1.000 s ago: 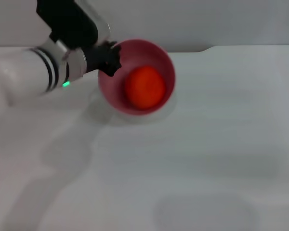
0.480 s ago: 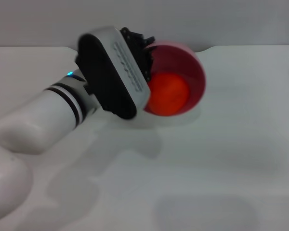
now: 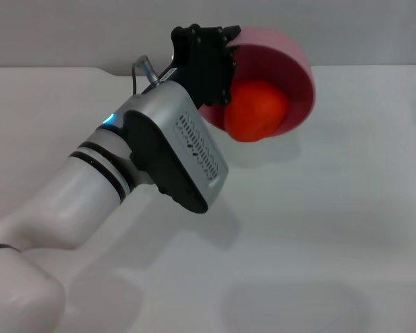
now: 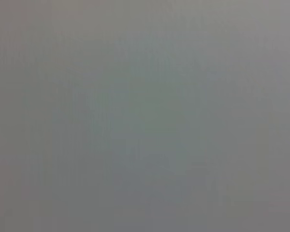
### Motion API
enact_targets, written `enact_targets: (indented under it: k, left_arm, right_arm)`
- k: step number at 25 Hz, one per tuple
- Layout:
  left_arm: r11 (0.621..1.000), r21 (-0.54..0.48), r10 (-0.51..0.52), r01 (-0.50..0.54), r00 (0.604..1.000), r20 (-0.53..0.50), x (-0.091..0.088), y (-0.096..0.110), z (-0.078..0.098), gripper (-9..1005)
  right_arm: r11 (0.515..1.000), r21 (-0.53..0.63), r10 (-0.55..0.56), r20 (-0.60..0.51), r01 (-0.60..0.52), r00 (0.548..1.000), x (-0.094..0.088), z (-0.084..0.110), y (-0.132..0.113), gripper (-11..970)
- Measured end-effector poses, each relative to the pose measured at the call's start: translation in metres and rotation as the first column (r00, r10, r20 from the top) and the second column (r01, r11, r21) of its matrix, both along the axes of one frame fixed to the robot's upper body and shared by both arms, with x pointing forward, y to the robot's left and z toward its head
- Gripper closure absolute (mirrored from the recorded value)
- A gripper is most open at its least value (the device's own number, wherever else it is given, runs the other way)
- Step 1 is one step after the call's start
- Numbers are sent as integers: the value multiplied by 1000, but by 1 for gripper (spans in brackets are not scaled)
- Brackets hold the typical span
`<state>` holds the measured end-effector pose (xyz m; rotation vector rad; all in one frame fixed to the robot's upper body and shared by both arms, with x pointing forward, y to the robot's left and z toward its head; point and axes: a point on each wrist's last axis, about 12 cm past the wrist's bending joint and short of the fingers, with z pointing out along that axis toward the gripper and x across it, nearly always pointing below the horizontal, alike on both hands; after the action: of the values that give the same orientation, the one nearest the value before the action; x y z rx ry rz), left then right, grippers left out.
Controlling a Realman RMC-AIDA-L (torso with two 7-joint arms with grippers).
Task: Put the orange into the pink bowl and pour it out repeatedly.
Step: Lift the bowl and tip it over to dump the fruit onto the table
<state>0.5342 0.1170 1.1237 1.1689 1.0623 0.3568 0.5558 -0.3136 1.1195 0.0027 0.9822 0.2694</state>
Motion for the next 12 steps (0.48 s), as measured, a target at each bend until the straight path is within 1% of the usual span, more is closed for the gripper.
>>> enact_targets:
  k: [4,8,12]
  left_arm:
    - [1000,-1,1,-1,1000,19,0,0,-2,956]
    - [999,-38,10,-7,998,66,-2,2,-2,956]
    - [998,-62,19,-15,997,73,-2,3,-2,956]
  right_arm:
    - [1000,11,10,0,-10,1000,1,1,1,491]
    - [1000,12,15,5,-15,1000,2,2,2,491]
    - [1000,11,20,9,-20,1000,5,4,4,492]
